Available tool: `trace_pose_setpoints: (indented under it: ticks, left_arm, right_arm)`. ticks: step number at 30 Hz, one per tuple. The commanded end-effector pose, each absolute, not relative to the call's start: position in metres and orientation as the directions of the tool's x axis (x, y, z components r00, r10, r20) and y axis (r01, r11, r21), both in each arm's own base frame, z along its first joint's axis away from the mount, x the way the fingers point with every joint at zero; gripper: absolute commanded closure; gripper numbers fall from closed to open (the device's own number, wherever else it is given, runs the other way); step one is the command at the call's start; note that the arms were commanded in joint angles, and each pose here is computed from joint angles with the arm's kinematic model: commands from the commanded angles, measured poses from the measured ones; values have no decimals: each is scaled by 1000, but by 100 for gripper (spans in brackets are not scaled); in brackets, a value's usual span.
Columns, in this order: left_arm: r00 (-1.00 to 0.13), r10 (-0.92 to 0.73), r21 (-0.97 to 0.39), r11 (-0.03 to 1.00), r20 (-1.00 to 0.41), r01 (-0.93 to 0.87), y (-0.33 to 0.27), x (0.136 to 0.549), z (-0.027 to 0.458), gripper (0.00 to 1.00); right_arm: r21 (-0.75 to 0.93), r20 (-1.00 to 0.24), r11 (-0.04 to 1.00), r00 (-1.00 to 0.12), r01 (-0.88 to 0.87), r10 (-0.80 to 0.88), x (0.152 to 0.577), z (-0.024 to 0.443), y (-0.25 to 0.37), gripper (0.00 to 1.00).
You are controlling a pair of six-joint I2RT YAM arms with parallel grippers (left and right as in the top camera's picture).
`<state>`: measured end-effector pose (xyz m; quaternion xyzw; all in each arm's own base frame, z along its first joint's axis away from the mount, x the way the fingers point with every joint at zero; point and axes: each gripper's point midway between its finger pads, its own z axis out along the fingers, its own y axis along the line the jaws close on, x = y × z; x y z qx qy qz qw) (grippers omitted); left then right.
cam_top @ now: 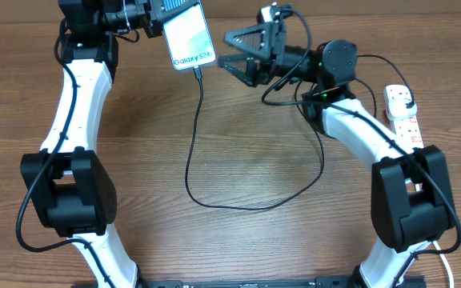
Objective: Plug charger to phone and switch on socket
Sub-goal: 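Open the right gripper and pull it away from the plugged phone, then lower the phone with the left gripper onto the table center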
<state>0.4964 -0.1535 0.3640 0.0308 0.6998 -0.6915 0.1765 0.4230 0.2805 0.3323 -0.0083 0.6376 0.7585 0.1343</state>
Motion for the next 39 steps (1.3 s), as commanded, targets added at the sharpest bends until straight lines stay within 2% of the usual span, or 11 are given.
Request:
trace_pose_setpoints:
  ticks: [1,7,15,24,29,39]
  left_arm:
    - [-919,-191,-938,45,-345,343,-151,490,379,95]
    - [-921,-192,-940,45,-340,338,-151,490,379,96]
    - [-929,-187,-948,46,-318,315,-151,490,374,96]
    - [-927,-179,-944,54,-331,327,-153,489,370,96]
    - [-928,-169,-943,59,-333,327,-156,488,364,96]
    - [-942,-121,-949,85,-313,304,-176,479,336,96]
  right_arm:
    - [957,-225,-123,-941,-262,253,435,341,262,0]
    - [990,-136,13,-950,-138,281,455,290,248,0]
    - [979,-51,203,-957,8,287,452,219,242,0]
    - [904,-5,399,-930,152,367,444,165,214,0]
    - [836,-58,514,-902,191,429,437,161,185,0]
    - [723,-249,654,-800,221,546,418,209,122,1]
